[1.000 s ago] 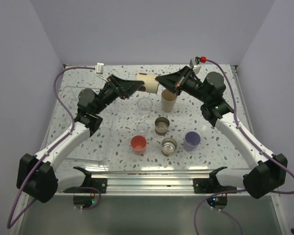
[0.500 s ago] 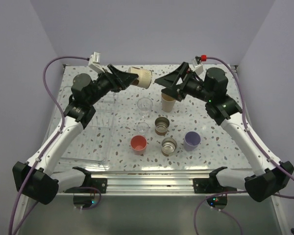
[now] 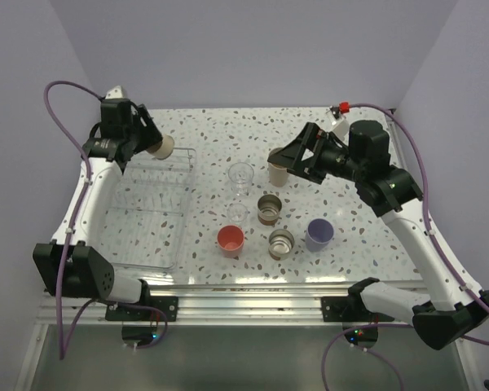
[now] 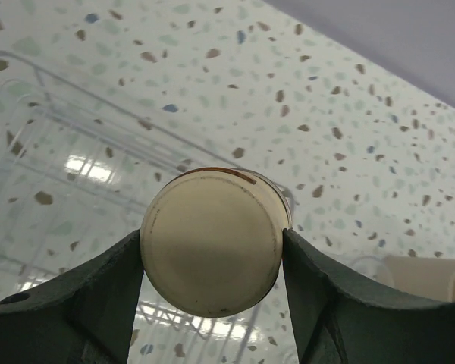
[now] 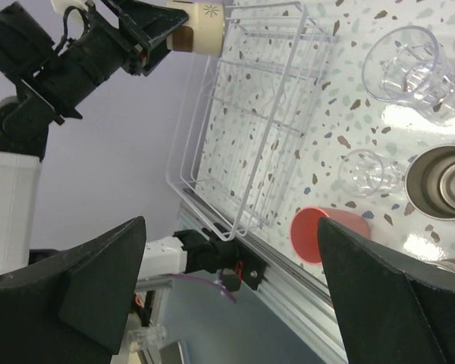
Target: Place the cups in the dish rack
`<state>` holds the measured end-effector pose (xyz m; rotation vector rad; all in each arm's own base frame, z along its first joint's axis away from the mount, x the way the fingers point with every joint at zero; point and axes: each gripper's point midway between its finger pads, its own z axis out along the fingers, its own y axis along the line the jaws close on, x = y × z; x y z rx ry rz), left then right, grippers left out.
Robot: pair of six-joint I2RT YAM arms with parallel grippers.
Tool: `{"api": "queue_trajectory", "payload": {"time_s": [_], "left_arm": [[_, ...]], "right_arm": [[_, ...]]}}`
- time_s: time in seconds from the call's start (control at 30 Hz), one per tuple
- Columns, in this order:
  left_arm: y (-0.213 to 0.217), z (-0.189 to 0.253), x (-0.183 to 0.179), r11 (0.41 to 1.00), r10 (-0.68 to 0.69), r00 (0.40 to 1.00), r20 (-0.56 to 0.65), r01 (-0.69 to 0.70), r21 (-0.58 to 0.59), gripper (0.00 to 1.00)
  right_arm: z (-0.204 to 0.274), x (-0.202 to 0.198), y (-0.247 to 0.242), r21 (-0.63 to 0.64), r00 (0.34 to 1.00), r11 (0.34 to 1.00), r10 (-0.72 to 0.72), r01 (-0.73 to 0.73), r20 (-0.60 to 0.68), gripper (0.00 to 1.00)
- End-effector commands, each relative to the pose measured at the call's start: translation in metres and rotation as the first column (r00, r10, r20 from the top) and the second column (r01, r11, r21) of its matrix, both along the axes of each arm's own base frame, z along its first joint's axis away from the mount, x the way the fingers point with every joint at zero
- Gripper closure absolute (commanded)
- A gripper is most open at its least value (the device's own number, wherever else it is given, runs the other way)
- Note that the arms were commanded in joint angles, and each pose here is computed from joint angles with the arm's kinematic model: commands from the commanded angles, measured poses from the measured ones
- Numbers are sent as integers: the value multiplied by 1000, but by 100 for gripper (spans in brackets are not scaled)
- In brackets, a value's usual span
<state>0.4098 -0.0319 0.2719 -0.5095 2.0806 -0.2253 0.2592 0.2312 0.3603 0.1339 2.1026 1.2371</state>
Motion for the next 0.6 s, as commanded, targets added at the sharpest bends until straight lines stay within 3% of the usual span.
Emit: {"api": "queue_trajectory", "payload": {"time_s": [0.0,0.17,0.4,0.57], "left_arm": [[51,-9,-5,994,87,994,-63,-83,70,100],[89,-21,6,980,164,979,-121,-149,128,100],[129,-14,24,932,250,957,-150,-196,306,100],[153,-41,25,896,321,910,-263,-202,395,100]], "right_arm": [[-5,-5,-6,-60,1000,998,15,-14,14,3],[-9,-6,-8,-102,999,994,28,-26,15,3],[-19,-5,-11,-132,999,991,32,-29,17,3],[-22,-1,-10,-152,999,988,37,-34,22,3]]}}
